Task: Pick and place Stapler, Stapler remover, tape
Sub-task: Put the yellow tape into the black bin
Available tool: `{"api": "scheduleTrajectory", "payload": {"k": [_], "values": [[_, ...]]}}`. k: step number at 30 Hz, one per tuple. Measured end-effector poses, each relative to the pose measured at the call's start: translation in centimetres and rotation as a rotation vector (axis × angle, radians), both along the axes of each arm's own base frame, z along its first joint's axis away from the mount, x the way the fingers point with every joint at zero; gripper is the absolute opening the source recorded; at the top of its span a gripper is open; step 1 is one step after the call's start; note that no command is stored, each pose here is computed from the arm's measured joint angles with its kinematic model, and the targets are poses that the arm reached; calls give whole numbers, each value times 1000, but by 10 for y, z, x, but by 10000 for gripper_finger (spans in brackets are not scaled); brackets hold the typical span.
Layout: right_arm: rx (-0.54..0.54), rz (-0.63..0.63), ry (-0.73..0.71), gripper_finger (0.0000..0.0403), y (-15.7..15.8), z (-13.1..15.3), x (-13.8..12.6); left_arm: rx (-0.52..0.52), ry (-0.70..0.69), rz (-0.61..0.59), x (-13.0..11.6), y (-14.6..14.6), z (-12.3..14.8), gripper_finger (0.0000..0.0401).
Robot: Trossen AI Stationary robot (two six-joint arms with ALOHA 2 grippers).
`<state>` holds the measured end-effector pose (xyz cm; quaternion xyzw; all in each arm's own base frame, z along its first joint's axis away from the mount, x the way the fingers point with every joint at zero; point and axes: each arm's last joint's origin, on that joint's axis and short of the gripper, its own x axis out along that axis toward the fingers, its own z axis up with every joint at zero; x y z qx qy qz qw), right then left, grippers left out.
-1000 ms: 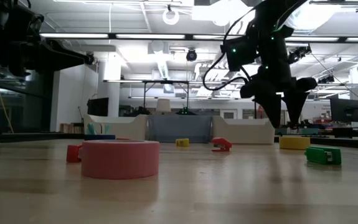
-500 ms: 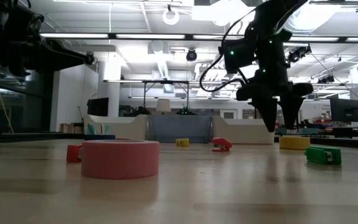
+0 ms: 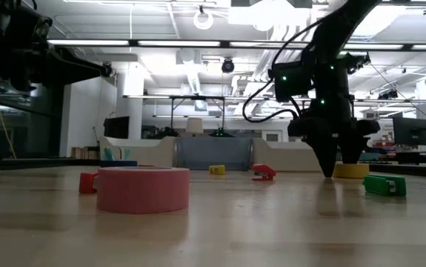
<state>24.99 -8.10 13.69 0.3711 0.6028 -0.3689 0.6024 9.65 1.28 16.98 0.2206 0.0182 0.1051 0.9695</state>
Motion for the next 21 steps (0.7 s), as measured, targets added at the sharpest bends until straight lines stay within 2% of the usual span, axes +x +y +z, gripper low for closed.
{"api": "scheduleTrajectory", "payload": {"k": [8,21], "values": [[-6,11,-14,204,1,-4,-2,0,0,0,0,0,0,186],[-48,57,-67,92,-5,11,13,0,0,-2,0,0,0,186]]}}
